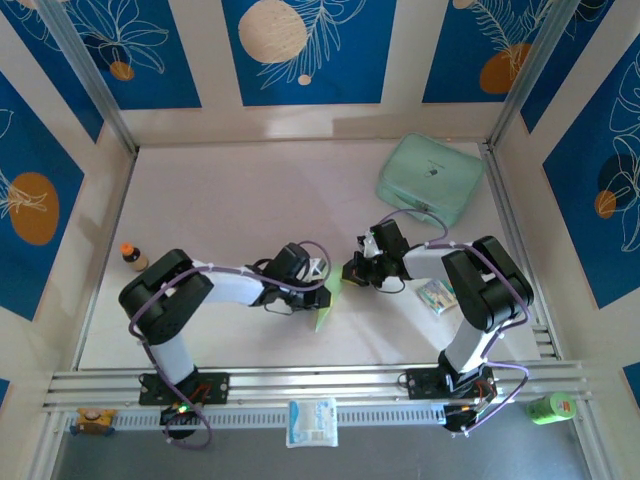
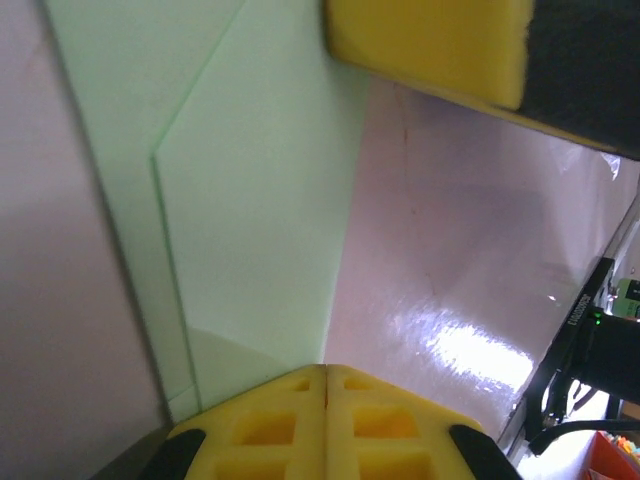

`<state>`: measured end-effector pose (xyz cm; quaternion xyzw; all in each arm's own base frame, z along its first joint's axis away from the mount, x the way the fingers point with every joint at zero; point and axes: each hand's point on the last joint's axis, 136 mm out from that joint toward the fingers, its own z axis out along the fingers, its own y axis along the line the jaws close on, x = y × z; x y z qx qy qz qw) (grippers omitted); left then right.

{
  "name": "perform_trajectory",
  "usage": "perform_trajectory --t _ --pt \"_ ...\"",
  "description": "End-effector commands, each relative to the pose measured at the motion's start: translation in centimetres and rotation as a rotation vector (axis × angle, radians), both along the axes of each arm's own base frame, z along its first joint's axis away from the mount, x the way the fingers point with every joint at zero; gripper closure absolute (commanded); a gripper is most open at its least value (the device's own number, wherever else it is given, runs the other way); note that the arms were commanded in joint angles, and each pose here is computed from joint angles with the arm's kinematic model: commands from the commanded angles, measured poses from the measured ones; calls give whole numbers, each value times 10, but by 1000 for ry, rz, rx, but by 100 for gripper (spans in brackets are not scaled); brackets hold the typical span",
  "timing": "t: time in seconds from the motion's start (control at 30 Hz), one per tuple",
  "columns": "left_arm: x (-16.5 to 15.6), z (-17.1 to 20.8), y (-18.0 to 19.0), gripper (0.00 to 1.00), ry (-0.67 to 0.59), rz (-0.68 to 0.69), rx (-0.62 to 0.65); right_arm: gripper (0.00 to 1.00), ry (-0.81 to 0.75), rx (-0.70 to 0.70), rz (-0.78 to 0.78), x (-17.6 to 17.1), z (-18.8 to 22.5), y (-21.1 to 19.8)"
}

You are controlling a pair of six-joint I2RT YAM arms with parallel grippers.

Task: Fold a paper plane with a square sheet of paper (pick it up from the middle)
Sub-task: Fold the wing for the fifth time at the center of the table.

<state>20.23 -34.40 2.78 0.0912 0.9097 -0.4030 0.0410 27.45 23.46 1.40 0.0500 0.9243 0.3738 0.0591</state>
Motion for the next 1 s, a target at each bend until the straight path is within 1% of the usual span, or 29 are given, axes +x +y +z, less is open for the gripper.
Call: perform_trajectory --t 0.0,0.2,0.3,0.43,0.67,0.97 --pt "2 11 -8 100 5 -40 -6 97 69 -121 -28 -12 -29 -18" --pt "14 0 -22 99 15 -52 2 97 76 -121 -29 -15 -30 -18" --pt "13 -14 -18 99 36 -38 40 97 80 -122 -34 -17 -32 -19" --pt "0 -29 -1 98 68 -27 88 97 84 -127 -35 -18 -33 -20" --pt "-27 -27 12 95 80 -78 113 97 86 -134 -40 -16 -34 -22" --pt "-41 -26 26 93 67 -118 177 97 87 -132 -42 -15 -34 -22"
